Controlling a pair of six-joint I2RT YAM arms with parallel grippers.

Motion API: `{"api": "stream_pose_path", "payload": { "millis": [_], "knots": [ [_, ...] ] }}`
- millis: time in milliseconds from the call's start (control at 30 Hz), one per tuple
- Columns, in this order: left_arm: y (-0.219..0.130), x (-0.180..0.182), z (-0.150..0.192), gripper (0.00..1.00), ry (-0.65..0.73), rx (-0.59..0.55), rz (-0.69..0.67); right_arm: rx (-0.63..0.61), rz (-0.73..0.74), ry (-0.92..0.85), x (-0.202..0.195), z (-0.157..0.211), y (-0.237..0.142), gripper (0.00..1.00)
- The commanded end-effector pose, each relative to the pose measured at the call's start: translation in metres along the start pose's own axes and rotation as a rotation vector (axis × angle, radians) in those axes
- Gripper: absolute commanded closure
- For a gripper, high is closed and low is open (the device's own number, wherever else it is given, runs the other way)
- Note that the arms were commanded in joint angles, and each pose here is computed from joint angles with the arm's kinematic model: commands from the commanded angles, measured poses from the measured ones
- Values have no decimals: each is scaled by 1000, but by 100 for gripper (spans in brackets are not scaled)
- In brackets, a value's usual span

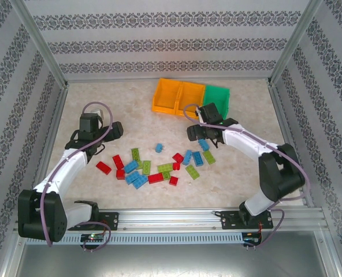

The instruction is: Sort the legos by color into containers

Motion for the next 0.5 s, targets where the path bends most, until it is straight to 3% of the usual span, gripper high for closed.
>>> {"api": "stream_pose_path", "payload": {
  "millis": [0, 467],
  "knots": [
    [2, -6, 10, 0, -13, 49, 30, 148, 88, -5, -12, 21, 7, 14],
    [10, -13, 12, 0, -11, 56, 73, 265, -13, -8, -4, 37, 32, 34]
  ]
}}
Point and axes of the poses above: each hand's point on the last joint's axis, 136 mm out from that joint toward the fingers, its own y axis out along the fingers, its own x axis along the line the jaws close on, z = x × y, the point moved 4 cm from there along -y, back along the fingers, and after that the axes turned 9 degrees about -y, right-handed, at the moved point
